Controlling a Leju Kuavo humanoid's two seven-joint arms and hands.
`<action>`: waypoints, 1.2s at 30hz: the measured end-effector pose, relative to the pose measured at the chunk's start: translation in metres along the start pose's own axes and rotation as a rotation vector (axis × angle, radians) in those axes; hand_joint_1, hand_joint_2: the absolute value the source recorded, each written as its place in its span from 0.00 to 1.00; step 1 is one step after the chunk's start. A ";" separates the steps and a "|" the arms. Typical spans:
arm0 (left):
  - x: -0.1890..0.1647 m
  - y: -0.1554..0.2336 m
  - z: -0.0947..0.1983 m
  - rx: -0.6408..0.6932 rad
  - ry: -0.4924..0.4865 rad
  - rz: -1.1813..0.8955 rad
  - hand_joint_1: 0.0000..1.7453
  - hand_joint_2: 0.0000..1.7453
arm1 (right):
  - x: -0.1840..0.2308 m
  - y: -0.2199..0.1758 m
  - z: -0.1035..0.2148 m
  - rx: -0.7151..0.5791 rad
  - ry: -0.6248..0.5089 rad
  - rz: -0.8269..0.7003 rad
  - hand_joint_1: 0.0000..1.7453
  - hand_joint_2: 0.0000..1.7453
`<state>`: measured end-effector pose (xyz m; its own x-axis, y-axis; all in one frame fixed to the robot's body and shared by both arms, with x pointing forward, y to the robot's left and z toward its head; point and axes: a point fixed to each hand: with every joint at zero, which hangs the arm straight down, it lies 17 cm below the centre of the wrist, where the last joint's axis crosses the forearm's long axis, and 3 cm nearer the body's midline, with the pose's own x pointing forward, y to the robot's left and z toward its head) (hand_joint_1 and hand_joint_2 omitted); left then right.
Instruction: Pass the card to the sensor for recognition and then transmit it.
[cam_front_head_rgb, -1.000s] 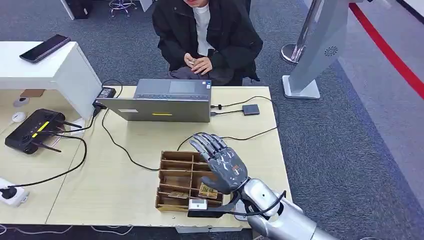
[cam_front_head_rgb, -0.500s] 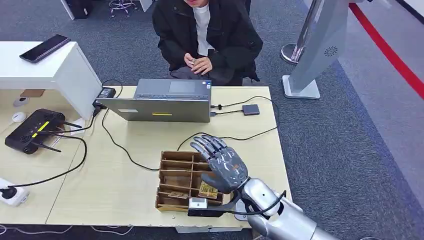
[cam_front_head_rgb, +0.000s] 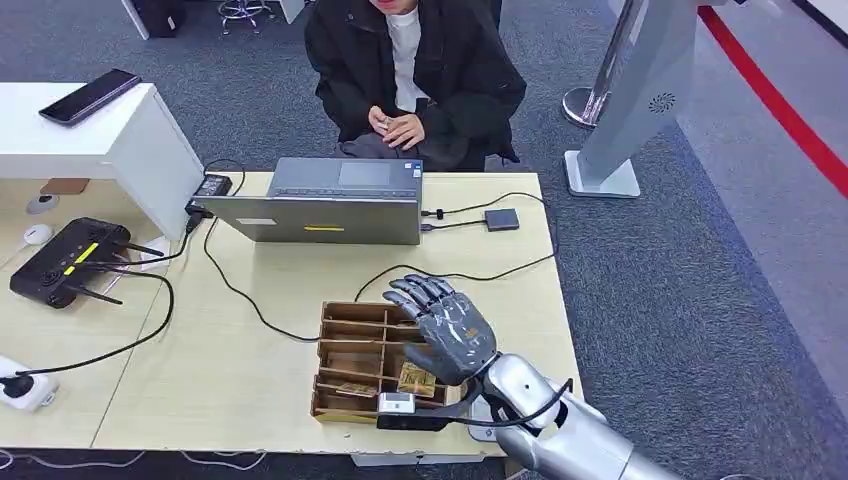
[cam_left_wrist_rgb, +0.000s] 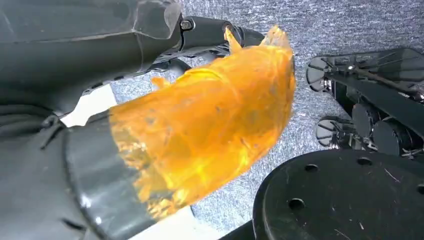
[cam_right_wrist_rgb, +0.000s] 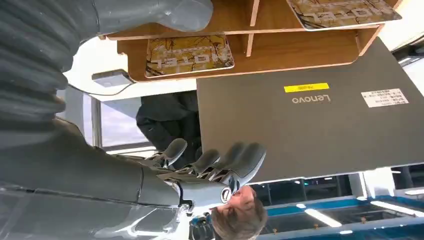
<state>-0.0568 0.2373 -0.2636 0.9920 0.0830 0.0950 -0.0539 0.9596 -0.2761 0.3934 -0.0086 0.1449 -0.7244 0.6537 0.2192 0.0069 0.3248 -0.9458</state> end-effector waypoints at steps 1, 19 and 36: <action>0.000 0.000 0.000 0.000 0.000 -0.001 0.00 0.00 | 0.000 0.000 0.000 0.002 0.001 0.000 0.24 1.00; 0.001 0.000 0.000 0.002 -0.003 0.008 0.00 0.00 | -0.004 0.006 0.001 0.023 0.009 -0.002 0.28 1.00; 0.000 0.000 0.000 0.002 -0.002 0.008 0.00 0.00 | -0.007 0.007 0.000 0.032 0.014 -0.003 0.31 1.00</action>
<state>-0.0563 0.2378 -0.2636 0.9913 0.0911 0.0952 -0.0618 0.9595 -0.2749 0.3985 -0.0109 0.1364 -0.7147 0.6623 0.2247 -0.0172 0.3046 -0.9523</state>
